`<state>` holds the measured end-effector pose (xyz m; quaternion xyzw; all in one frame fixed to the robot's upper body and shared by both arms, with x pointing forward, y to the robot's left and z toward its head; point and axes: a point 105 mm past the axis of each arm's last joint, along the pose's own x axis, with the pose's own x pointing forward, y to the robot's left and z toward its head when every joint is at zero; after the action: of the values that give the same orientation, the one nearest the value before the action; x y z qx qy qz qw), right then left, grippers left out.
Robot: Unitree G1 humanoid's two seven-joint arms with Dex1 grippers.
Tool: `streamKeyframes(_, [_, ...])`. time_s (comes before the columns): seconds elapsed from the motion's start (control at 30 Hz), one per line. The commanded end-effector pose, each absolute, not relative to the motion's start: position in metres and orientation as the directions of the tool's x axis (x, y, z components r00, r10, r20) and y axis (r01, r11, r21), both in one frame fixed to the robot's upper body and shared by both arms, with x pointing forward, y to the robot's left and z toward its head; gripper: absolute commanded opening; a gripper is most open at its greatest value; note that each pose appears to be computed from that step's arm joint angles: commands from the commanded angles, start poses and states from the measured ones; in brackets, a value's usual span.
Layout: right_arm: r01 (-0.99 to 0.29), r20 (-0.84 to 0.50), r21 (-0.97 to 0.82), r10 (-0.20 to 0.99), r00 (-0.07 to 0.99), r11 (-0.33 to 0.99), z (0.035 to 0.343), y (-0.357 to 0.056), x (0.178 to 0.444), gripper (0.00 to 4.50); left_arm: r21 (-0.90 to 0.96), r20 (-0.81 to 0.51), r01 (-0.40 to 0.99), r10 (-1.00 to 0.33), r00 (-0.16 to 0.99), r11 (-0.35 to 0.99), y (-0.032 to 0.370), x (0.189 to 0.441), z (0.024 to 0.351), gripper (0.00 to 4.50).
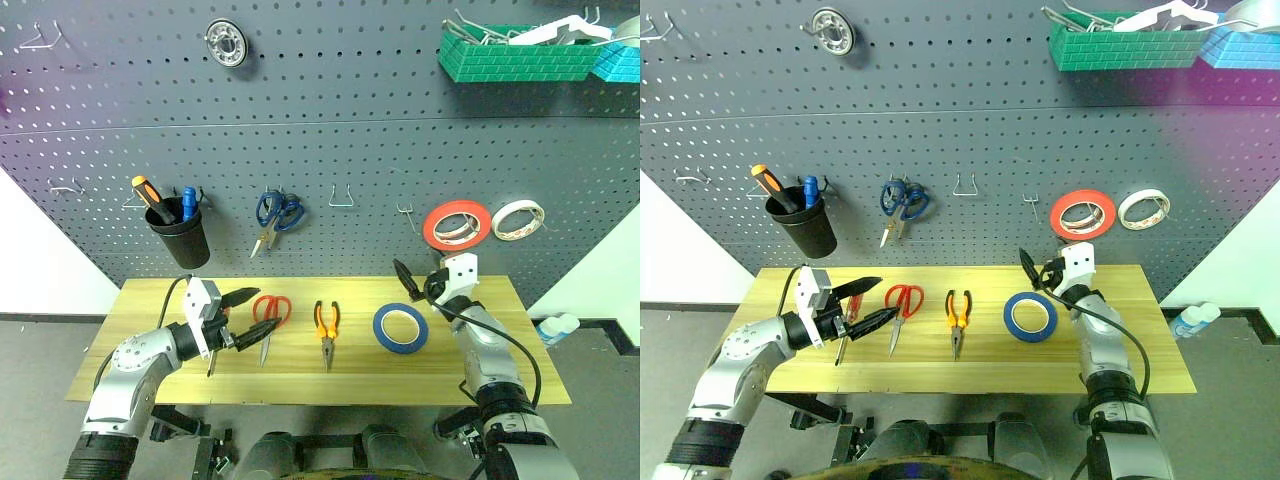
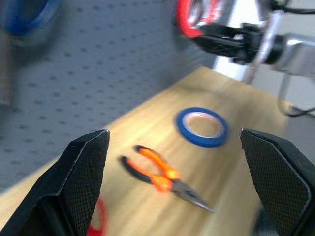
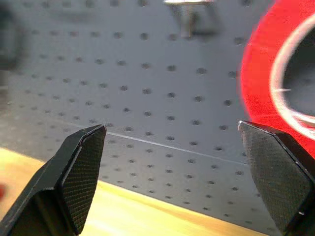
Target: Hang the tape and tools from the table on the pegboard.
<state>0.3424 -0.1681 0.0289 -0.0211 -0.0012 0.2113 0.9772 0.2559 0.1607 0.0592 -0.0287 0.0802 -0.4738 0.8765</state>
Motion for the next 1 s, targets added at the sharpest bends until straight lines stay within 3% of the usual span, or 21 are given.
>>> streamKeyframes(0.03, [-0.536,0.035,-0.018,0.536,0.843,0.844,0.034,-0.121,0.332,4.50,-0.065,-0.067,0.837,-0.839,0.540,0.544,0.164,0.257,0.075,4.42])
streamKeyframes(0.17, [-0.654,0.019,0.011,0.654,0.756,0.756,0.025,-0.075,0.306,4.50,-0.112,-0.052,0.842,-0.849,0.526,0.528,0.167,0.255,0.076,4.42])
streamKeyframes(0.33, [-0.700,-0.057,-0.045,0.698,0.714,0.713,0.008,-0.048,0.284,4.50,-0.141,-0.050,0.848,-0.859,0.510,0.511,0.173,0.253,0.078,4.42])
streamKeyframes(0.8, [-0.748,-0.230,-0.184,0.712,0.663,0.637,-0.037,-0.033,0.258,4.50,-0.111,-0.039,0.839,-0.846,0.531,0.532,0.174,0.251,0.077,4.42])
streamKeyframes(1.0, [-0.753,-0.215,-0.159,0.722,0.657,0.638,-0.039,-0.029,0.256,4.50,-0.119,-0.034,0.839,-0.847,0.531,0.531,0.175,0.250,0.075,4.42])
